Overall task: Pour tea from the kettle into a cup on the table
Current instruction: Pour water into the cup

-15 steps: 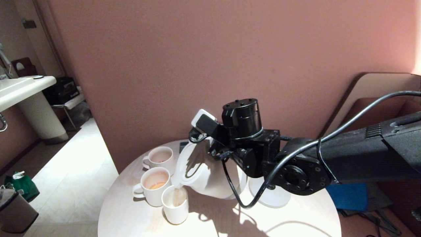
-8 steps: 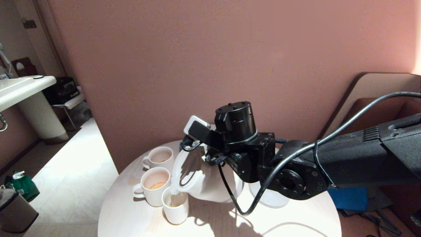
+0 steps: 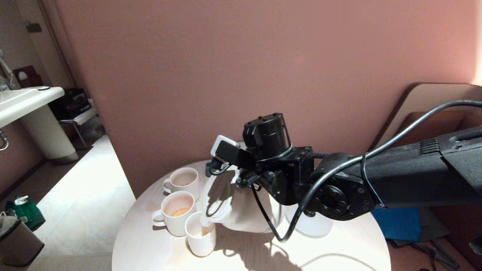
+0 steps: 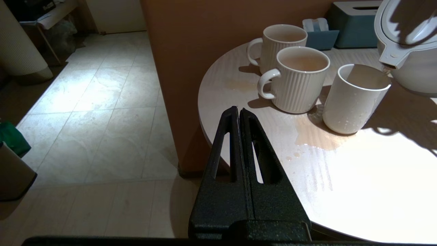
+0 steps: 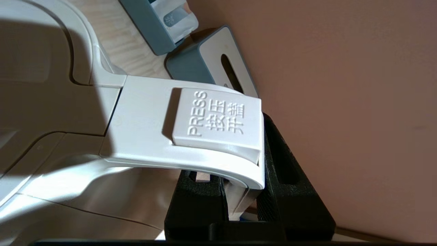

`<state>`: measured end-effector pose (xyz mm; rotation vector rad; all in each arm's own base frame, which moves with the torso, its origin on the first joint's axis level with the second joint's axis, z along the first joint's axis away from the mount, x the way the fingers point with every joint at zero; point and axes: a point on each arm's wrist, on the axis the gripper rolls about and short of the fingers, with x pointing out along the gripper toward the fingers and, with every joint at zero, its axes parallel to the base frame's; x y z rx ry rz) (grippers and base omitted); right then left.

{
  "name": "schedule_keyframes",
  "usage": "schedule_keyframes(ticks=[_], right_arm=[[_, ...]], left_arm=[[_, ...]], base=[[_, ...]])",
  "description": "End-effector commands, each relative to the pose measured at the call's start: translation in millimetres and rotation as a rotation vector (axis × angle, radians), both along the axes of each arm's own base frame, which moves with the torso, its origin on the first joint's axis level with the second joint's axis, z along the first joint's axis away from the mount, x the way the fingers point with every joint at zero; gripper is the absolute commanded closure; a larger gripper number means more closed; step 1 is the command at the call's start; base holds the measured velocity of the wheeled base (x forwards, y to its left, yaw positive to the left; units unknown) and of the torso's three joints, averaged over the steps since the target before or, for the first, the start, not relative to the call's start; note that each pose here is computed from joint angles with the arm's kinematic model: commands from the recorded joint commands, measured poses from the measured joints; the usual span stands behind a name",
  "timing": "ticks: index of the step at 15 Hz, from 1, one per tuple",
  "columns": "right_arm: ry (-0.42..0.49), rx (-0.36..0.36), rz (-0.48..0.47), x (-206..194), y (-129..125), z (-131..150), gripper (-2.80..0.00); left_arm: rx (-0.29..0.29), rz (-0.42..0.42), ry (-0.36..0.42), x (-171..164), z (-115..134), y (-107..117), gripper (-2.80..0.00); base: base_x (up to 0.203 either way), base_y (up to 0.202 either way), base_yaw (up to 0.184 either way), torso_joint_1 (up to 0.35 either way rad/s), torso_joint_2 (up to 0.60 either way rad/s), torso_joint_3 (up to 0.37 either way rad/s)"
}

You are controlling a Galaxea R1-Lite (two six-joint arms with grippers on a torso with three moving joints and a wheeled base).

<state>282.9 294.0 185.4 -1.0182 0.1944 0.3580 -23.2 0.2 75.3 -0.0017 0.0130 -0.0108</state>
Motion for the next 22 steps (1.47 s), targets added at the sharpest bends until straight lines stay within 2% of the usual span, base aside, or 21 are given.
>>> schedule_keyframes(ticks=[1, 8, 17, 22], right_arm=[[-0.006, -0.014, 0.001, 1, 0, 0, 0.0], [-0.024, -0.096, 0.03, 1, 1, -1, 0.0], [-0.062, -0.11, 0.027, 12, 14, 3, 0.0], [-0.075, -0.142, 0.037, 13, 18, 2, 0.0]], left_arm=[[0.0, 0.0, 0.001, 0, 0, 0, 0.0], [0.0, 0.0, 0.001, 0, 0, 0, 0.0], [0.0, 0.0, 0.001, 0, 0, 0, 0.0], [0.0, 0.002, 0.001, 0, 0, 0, 0.0]], base=[[0.0, 0.0, 0.0, 0.0, 0.0, 0.0], [0.0, 0.0, 0.0, 0.0, 0.0, 0.0], [0.0, 0.0, 0.0, 0.0, 0.0, 0.0], [0.0, 0.0, 0.0, 0.0, 0.0, 0.0]])
